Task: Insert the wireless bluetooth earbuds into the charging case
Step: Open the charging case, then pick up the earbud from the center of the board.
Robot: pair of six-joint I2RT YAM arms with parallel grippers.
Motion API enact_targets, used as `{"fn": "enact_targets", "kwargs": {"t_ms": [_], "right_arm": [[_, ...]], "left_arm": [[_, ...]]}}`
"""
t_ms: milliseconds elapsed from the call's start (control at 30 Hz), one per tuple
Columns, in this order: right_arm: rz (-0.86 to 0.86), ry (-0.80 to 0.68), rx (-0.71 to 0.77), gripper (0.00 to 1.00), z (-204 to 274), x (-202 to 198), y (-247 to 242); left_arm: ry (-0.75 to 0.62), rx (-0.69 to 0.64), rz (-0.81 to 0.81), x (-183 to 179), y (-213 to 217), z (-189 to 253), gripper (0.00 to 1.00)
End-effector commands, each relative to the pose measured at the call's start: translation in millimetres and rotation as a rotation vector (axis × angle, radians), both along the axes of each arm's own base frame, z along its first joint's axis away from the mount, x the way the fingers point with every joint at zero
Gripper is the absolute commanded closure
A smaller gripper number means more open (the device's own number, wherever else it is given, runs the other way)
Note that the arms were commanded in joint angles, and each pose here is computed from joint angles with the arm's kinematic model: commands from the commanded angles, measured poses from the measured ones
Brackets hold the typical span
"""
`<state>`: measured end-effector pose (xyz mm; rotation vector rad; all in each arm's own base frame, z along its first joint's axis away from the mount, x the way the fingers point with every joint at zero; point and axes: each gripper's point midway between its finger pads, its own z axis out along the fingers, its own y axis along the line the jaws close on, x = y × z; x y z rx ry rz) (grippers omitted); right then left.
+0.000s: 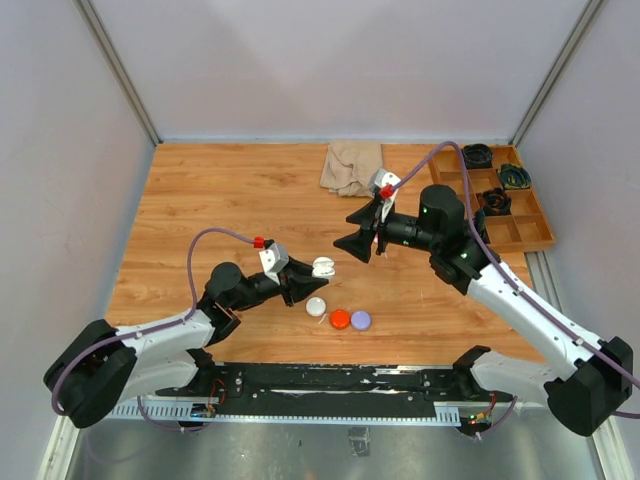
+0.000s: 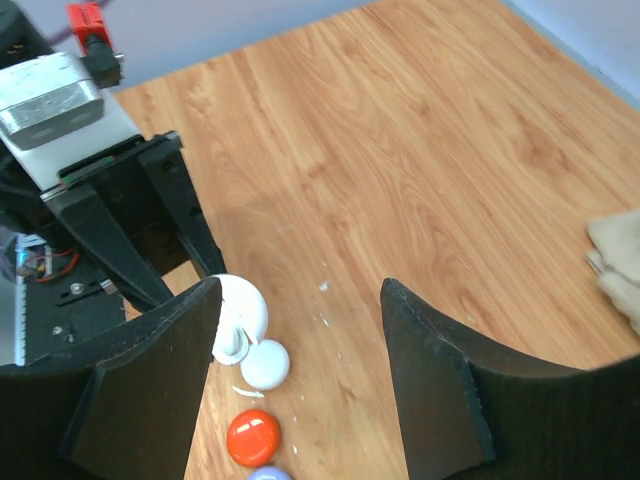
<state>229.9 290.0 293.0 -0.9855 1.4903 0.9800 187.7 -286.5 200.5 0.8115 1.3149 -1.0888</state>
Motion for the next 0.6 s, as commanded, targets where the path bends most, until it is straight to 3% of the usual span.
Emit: {"fn": "enact_targets", "kwargs": {"t_ms": [0, 267, 567], "right_arm": [[-0.184, 0.119, -0.201, 0.34, -40.9, 29.1, -26.7], [-0.432, 0.334, -0.499, 0.34, -102.7, 65.7, -77.5], [-0.52, 0.502, -0.751, 0.35, -146.6, 96.5, -104.3]], "left_arm": [[-0.003, -0.036, 0.097, 20.2, 12.2, -3.9, 1.0], [0.031, -0.016, 0.2, 37.6, 32.2, -19.2, 1.0], [0.02, 0.011, 0.24, 41.7, 41.4, -31.4, 1.0]]}}
